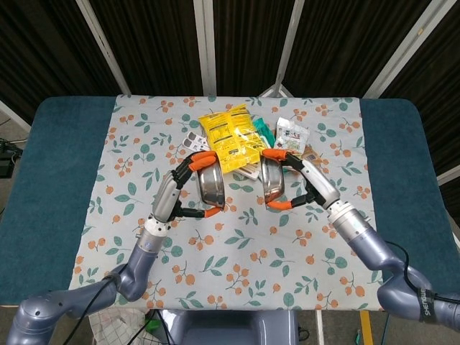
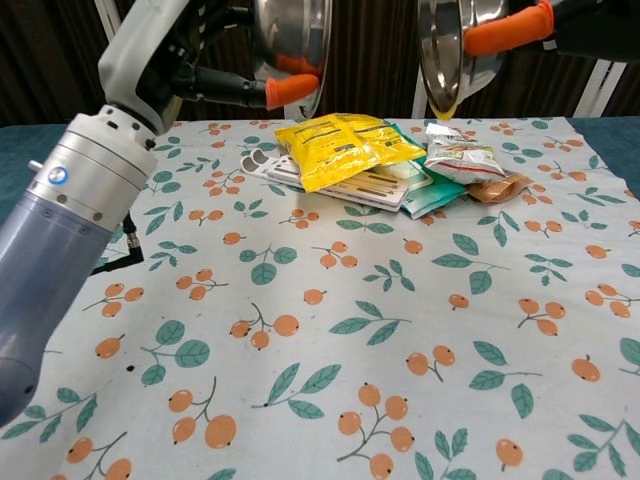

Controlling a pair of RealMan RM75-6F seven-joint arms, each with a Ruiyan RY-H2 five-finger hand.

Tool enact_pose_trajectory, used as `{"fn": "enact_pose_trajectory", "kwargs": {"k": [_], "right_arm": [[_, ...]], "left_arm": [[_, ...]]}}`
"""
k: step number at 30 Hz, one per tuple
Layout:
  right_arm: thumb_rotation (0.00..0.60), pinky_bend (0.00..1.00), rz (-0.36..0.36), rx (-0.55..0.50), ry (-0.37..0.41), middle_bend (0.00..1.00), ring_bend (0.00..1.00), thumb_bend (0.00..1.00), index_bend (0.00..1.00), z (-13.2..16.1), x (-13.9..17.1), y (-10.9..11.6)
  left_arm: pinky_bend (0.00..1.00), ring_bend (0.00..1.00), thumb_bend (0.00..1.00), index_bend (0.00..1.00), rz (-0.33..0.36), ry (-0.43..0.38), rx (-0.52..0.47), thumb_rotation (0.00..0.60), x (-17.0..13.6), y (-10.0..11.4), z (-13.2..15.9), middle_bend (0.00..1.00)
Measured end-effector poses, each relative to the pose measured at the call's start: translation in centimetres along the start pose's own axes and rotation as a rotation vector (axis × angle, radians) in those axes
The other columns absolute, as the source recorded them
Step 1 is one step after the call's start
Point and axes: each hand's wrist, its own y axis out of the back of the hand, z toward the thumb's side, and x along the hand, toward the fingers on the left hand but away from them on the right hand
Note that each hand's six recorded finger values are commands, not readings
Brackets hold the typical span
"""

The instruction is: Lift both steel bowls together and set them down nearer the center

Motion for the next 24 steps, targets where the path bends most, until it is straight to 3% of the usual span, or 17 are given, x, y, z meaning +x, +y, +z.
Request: {"fn": "enact_pose_trajectory", "kwargs": {"k": [7, 12, 18, 24], "right_arm": [[0.6, 0.06, -0.033, 0.292, -0.038, 0.26, 0.34, 0.0, 0.35, -1.4, 0.6, 2.4], [0.6, 0.06, -0.042, 0.52, -0.08, 0.26, 0.34, 0.0, 0.36, -3.1, 0.9, 3.1], [0.6, 0.06, -0.016, 0.685, -0.13, 0.26, 0.34, 0.0, 0.36, -5.9, 0.8, 2.1], [0.6, 0.06, 0.04, 0.827, -0.161, 0.26, 0.34, 0.0, 0.36, -8.5, 0.3, 0.2]], "left_arm": [[0.32, 0.14, 0.01, 0.34, -0.047, 0.137, 0.205, 0.6, -0.4, 1.7, -1.2, 0.21], [0.32, 0.14, 0.01, 0.34, -0.111, 0.351, 0.273, 0.6, -1.3, 2.2, -1.9, 0.21], [0.32, 0.14, 0.01, 0.33, -0.182, 0.636, 0.338, 0.6, -3.5, 3.6, -4.8, 0.21], [0.32, 0.14, 0.01, 0.33, -0.237, 0.809, 0.349, 0.6, -5.0, 4.1, -7.2, 0.21]]}}
